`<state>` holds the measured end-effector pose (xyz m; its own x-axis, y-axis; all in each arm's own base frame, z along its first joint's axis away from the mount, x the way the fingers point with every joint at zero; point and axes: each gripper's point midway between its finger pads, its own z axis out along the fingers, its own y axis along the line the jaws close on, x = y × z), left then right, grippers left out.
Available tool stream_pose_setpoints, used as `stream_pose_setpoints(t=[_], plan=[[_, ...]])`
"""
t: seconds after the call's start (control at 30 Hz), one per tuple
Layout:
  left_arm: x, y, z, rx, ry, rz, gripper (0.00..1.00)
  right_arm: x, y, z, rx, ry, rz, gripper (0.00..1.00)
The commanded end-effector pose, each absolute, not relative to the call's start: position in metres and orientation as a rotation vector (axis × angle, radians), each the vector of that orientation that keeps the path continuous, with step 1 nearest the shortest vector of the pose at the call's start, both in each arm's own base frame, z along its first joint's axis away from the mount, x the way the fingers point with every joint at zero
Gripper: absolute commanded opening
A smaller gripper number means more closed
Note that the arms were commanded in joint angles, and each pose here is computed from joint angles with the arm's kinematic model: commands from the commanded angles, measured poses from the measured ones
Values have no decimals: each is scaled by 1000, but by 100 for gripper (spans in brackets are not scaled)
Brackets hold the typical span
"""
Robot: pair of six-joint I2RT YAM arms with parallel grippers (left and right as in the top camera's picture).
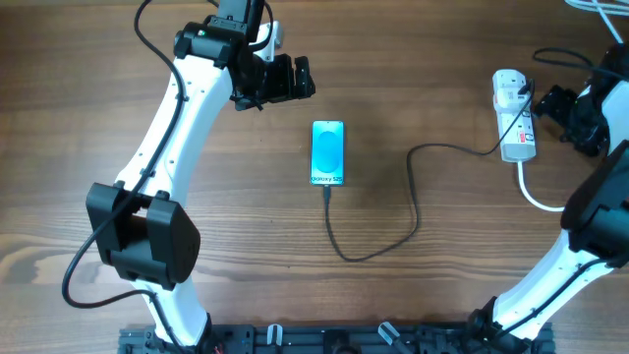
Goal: Plug charger to phone and switch on socket
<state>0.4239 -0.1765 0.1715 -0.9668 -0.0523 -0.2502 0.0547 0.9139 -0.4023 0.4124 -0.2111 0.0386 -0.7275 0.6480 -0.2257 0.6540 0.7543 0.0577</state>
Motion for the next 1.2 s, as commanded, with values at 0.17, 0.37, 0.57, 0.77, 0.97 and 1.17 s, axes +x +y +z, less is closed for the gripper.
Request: stream_pose_setpoints(t=[0.17, 0.37, 0.57, 0.77, 0.97, 1.17], plan=[[426, -173, 168, -11, 2825, -593, 100, 421, -207, 19, 958, 2713, 18, 100], [426, -173, 168, -11, 2825, -593, 100, 418, -203, 7, 955, 2715, 39, 100], [426, -173, 168, -11, 2825, -593, 100, 427, -199, 8, 932, 2684, 94, 100], [426, -173, 168, -11, 2825, -593, 100, 428, -200, 7, 930, 2680, 93, 100], [426, -173, 168, -11, 2825, -593, 100, 423, -197, 5, 940, 2700, 100, 100], [426, -173, 168, -11, 2825, -593, 100, 415, -193, -8, 945, 2712, 103, 100]])
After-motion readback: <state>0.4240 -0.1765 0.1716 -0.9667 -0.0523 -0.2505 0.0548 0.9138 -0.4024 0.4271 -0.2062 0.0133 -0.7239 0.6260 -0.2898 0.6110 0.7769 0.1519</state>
